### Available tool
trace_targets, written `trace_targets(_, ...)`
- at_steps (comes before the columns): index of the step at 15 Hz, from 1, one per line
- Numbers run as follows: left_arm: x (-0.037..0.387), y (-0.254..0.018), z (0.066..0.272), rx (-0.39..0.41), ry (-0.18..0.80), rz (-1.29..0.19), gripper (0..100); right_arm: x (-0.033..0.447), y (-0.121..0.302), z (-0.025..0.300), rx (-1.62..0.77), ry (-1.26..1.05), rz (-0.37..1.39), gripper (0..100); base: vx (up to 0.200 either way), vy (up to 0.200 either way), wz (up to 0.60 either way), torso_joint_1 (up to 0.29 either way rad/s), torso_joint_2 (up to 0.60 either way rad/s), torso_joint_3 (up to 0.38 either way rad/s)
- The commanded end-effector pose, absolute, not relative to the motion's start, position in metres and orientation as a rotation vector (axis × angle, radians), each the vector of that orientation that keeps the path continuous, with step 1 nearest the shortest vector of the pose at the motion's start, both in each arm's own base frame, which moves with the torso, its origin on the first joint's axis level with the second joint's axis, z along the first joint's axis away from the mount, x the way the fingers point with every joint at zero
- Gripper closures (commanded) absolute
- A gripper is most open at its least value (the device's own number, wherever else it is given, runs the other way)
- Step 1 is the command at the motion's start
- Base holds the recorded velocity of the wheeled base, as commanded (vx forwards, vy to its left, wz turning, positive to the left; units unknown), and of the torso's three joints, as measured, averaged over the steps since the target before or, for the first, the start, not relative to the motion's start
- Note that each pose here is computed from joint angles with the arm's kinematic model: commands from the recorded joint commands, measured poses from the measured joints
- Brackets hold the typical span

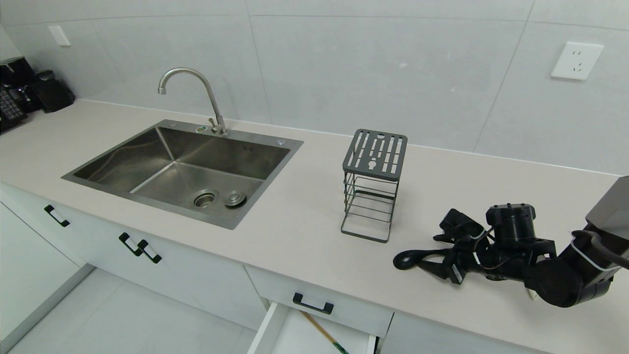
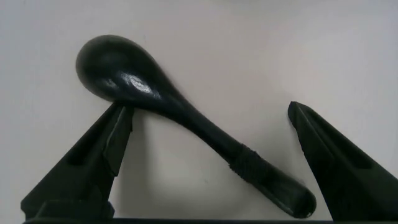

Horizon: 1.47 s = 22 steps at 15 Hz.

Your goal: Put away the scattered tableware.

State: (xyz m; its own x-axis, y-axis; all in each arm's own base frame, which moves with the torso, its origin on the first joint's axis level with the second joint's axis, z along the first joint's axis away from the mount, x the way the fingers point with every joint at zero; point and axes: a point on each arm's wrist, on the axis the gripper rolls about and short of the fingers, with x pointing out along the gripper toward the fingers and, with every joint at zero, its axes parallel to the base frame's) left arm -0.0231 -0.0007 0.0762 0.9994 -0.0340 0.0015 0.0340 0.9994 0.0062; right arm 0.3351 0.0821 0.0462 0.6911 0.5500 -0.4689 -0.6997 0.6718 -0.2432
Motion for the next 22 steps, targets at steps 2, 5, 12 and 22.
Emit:
trace_targets(2, -0.023, -0.001, 0.076, 0.006, -0.002, -0.034, 0, 0.335, 0.084, 0.045, -0.429, 0.379, 0.726, 100, 0.0, 0.0, 0.0, 0.0, 0.0, 0.0)
trace_targets(5, -0.023, -0.001, 0.076, 0.006, -0.002, -0.034, 0, 0.332, 0.09, 0.049, -0.435, 0.365, 0.743, 100, 0.0, 0.0, 0.0, 0.0, 0.0, 0.0)
trace_targets(12, -0.023, -0.001, 0.076, 0.006, -0.002, -0.032, 0, 0.277, 0.122, 0.083, -0.459, 0.285, 0.841, 100, 0.0, 0.0, 0.0, 0.0, 0.0, 0.0)
trace_targets(22, -0.023, -0.001, 0.076, 0.006, -0.002, -0.034, 0, 0.224, 0.145, 0.112, -0.452, 0.18, 0.951, 100, 0.0, 0.0, 0.0, 0.0, 0.0, 0.0)
